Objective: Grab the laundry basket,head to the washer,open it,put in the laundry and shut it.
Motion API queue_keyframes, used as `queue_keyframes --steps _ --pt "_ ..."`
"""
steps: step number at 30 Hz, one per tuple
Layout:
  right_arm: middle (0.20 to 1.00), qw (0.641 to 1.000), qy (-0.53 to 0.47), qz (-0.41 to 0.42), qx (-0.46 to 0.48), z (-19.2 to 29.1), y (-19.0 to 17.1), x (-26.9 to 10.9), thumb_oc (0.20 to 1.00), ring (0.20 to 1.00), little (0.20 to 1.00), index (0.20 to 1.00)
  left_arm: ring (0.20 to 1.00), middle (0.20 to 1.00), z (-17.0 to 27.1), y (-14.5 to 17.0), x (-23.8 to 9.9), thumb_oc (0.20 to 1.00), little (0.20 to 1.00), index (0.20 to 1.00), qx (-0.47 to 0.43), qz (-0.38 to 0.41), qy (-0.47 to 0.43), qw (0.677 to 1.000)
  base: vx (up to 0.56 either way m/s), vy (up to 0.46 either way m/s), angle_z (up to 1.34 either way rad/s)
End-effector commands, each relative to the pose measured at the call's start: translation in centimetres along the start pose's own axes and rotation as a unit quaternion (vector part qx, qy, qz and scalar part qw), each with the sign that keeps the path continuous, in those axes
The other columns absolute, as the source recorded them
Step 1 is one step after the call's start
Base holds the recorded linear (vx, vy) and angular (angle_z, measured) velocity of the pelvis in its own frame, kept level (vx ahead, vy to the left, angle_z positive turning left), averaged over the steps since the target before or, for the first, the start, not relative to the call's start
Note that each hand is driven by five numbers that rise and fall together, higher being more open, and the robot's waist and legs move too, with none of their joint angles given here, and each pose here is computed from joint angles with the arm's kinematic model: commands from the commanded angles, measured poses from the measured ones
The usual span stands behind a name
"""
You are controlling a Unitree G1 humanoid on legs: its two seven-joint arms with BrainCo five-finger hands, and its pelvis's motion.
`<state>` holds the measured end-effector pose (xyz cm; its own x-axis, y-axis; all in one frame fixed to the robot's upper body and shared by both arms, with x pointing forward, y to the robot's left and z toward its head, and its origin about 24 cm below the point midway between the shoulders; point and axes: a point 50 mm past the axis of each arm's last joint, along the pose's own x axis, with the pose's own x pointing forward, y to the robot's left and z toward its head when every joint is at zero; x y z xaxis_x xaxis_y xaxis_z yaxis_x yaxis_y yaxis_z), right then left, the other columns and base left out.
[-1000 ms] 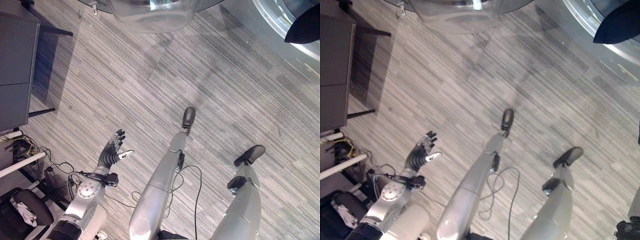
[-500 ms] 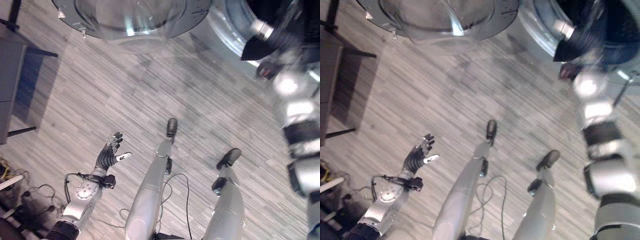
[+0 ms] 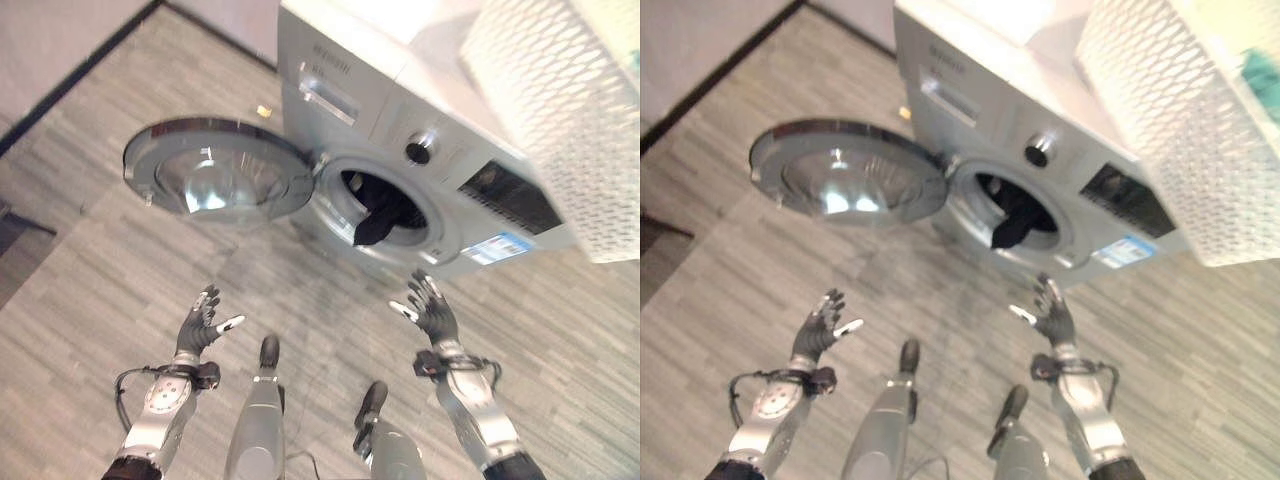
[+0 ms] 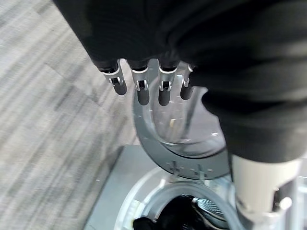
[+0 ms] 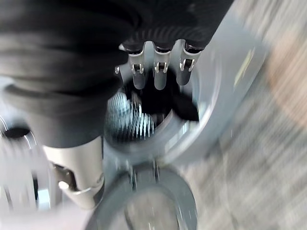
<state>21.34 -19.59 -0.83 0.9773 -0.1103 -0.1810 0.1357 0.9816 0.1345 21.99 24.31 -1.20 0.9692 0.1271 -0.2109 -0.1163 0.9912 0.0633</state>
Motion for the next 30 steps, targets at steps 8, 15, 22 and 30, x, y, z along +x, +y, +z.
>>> queue_keyframes --steps 8,15,22,30 --pt "1.000 0.971 -0.158 -0.172 -0.049 6.6 -5.1 0.4 1.000 1.000 1.000 1.000 1.000 1.000 -2.6 1.1 -1.9 1.000 1.000 1.000 -0.011 0.065 0.038 0.997 0.03 -0.012 -0.19" --pt "1.000 0.939 -0.209 -0.264 -0.076 9.6 -7.1 1.4 1.000 1.000 1.000 1.000 1.000 1.000 -3.7 -0.3 -2.5 1.000 1.000 1.000 -0.023 0.041 0.064 0.997 0.03 -0.016 -0.02" --pt "1.000 0.905 -0.271 -0.316 -0.090 14.5 -8.0 4.3 1.000 1.000 1.000 1.000 1.000 1.000 -3.9 -0.9 -2.6 1.000 1.000 1.000 -0.009 0.008 0.073 0.997 0.03 -0.017 0.08" --pt "1.000 0.882 -0.291 -0.359 -0.088 17.4 -8.8 5.7 1.000 1.000 1.000 1.000 1.000 1.000 -4.3 -0.9 -3.1 1.000 1.000 1.000 -0.016 -0.006 0.086 0.996 0.02 -0.001 0.14"
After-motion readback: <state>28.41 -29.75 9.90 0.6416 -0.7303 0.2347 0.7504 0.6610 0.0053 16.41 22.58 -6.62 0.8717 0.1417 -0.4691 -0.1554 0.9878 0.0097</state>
